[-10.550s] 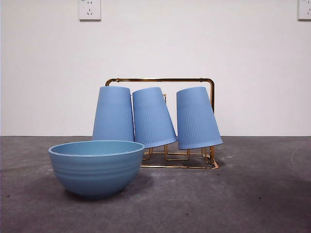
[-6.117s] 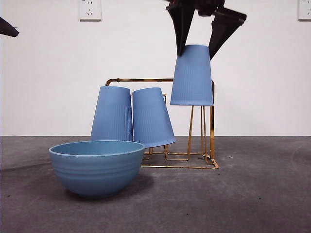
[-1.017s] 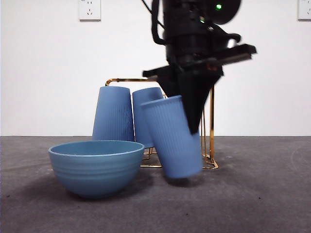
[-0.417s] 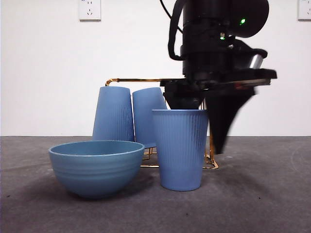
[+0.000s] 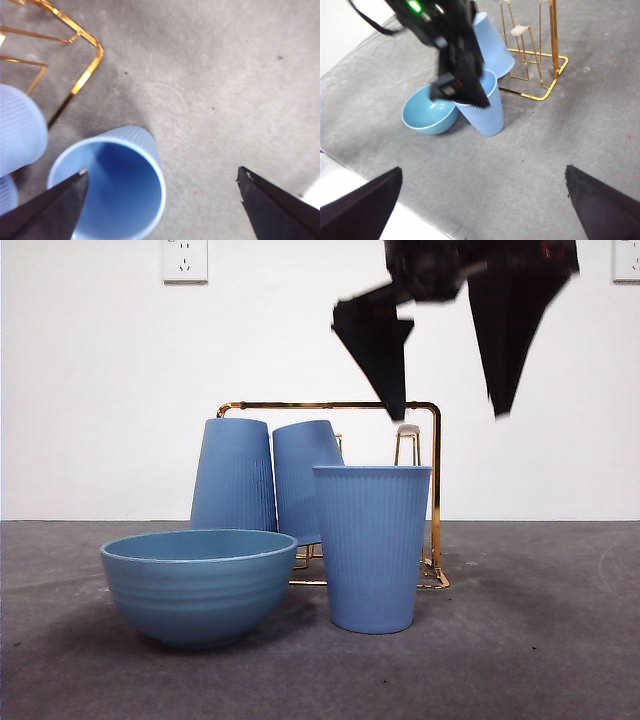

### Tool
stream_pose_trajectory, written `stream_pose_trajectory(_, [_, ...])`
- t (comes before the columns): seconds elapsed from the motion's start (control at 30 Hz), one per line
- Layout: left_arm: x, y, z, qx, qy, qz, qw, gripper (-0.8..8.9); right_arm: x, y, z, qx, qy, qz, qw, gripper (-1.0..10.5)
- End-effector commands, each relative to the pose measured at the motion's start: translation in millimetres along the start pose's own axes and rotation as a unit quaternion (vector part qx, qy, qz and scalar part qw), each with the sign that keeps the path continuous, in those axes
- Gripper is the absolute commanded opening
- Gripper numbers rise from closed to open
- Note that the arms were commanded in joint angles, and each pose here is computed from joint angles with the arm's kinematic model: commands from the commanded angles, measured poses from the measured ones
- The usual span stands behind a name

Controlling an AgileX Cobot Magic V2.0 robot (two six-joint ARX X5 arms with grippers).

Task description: Right arm lift cup from the cupboard, then place it on the right of the bowl

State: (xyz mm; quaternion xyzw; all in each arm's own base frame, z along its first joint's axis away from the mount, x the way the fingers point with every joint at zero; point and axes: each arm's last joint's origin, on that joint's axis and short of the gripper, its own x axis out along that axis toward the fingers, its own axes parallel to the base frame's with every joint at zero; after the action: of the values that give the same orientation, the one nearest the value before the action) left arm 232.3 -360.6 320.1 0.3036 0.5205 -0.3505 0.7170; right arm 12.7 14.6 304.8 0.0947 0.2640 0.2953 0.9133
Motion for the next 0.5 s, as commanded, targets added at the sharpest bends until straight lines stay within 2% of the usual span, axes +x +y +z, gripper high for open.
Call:
stream_pose_trajectory(0.03, [-39.2, -1.6, -15.8, -0.003, -0.019, -0.001, 1.000, 4.79, -3.5, 1.8, 2.3, -0.012, -0.010, 0.003, 1.000, 5.3])
stream_pose_trajectory(0.27, [-100.5, 7.3, -98.6, -0.013, -0.040, -0.002, 0.999, 4.79, -3.2, 1.7, 2.4, -0.018, -0.009, 0.004, 1.000, 5.3])
stream_pose_trajectory(0.4, [-116.6, 16.5, -164.9, -0.056, -0.114, -0.003, 0.992, 4.79, -3.2, 2.1, 2.3, -0.021, -0.007, 0.011, 1.000, 5.3])
stream_pose_trajectory(0.5, [-119.6, 22.5, -224.3, -0.100, -0.172, -0.003, 0.980, 4.77, -3.2, 2.8, 2.2, -0.021, -0.005, 0.022, 1.000, 5.3])
